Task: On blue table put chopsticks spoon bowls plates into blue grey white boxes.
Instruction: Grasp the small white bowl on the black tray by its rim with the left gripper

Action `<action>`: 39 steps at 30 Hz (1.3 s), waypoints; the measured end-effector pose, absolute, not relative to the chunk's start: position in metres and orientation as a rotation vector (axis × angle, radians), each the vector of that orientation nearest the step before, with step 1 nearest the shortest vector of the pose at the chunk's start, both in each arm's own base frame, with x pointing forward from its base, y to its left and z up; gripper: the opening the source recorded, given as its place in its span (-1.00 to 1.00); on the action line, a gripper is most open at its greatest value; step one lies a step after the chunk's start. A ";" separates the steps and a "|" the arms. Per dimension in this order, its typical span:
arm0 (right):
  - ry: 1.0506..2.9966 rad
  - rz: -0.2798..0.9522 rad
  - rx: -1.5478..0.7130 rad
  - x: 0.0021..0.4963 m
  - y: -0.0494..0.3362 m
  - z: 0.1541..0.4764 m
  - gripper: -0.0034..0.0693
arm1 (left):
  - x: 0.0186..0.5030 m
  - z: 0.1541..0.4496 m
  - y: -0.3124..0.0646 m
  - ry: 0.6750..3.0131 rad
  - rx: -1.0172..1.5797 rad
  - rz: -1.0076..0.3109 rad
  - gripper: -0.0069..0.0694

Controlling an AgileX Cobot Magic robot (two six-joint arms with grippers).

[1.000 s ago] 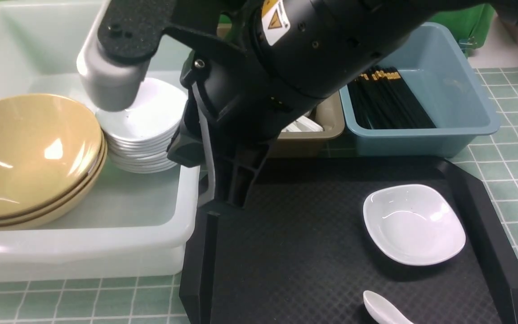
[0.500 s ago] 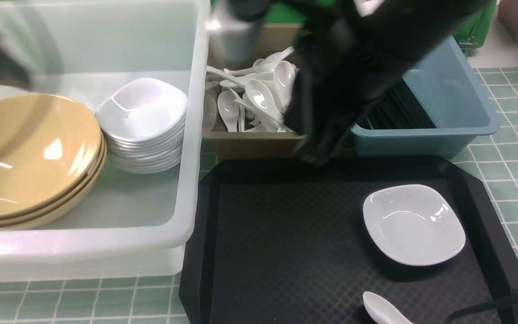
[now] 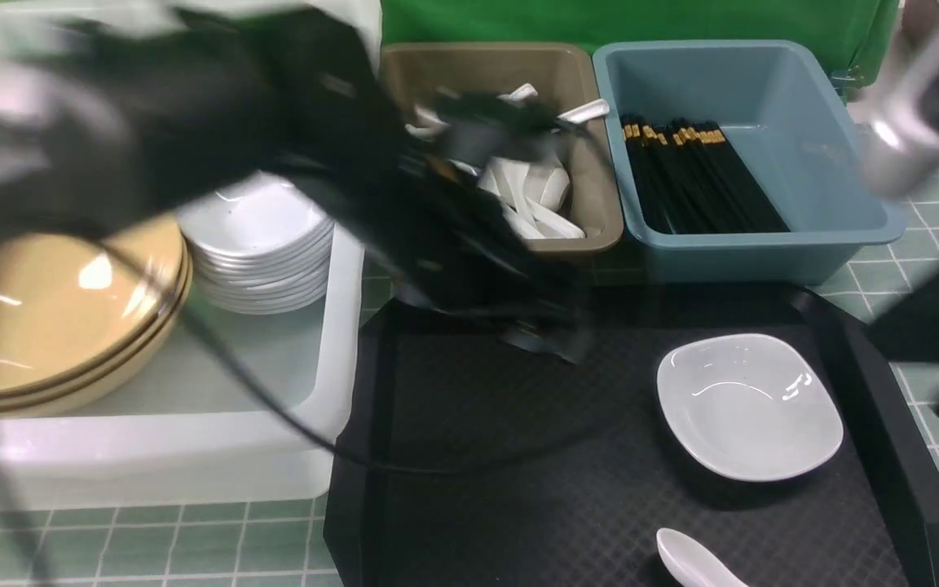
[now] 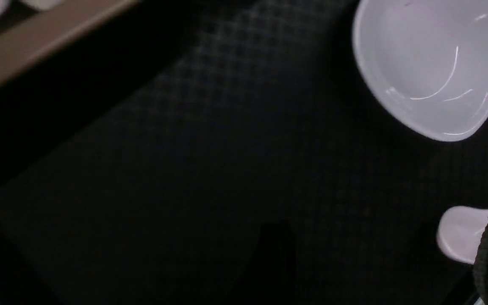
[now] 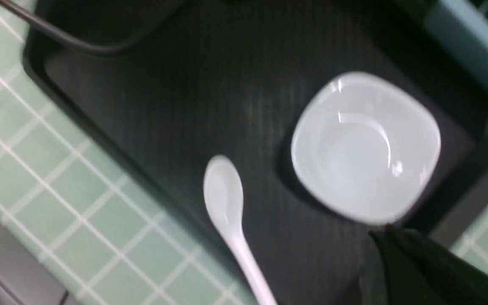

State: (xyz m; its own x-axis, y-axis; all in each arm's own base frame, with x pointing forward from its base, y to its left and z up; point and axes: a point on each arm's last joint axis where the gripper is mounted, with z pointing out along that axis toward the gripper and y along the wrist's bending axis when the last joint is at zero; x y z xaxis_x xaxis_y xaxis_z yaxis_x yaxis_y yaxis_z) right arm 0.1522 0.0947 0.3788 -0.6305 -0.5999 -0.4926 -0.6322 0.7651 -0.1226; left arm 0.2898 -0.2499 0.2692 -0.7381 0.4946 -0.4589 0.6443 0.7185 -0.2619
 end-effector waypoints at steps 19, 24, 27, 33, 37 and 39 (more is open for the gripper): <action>2.490 0.068 -0.901 0.116 0.069 0.349 -0.77 | 0.343 0.175 -0.342 2.633 0.817 -0.752 0.59; 2.477 0.072 -0.897 0.117 0.070 0.350 -0.77 | 0.347 0.169 -0.347 2.629 0.812 -0.753 0.21; 2.460 0.078 -0.892 0.118 0.071 0.351 -0.77 | 0.346 0.169 -0.349 2.619 0.819 -0.747 -0.22; 2.425 0.087 -0.885 0.120 0.072 0.352 -0.77 | 0.345 0.176 -0.347 2.612 0.851 -0.735 -0.72; 2.387 0.098 -0.874 0.122 0.074 0.355 -0.77 | 0.341 0.198 -0.339 2.583 0.941 -0.696 -0.77; 2.330 0.102 -0.884 0.125 0.076 0.362 -0.77 | 0.339 0.231 -0.325 2.520 1.001 -0.634 -0.80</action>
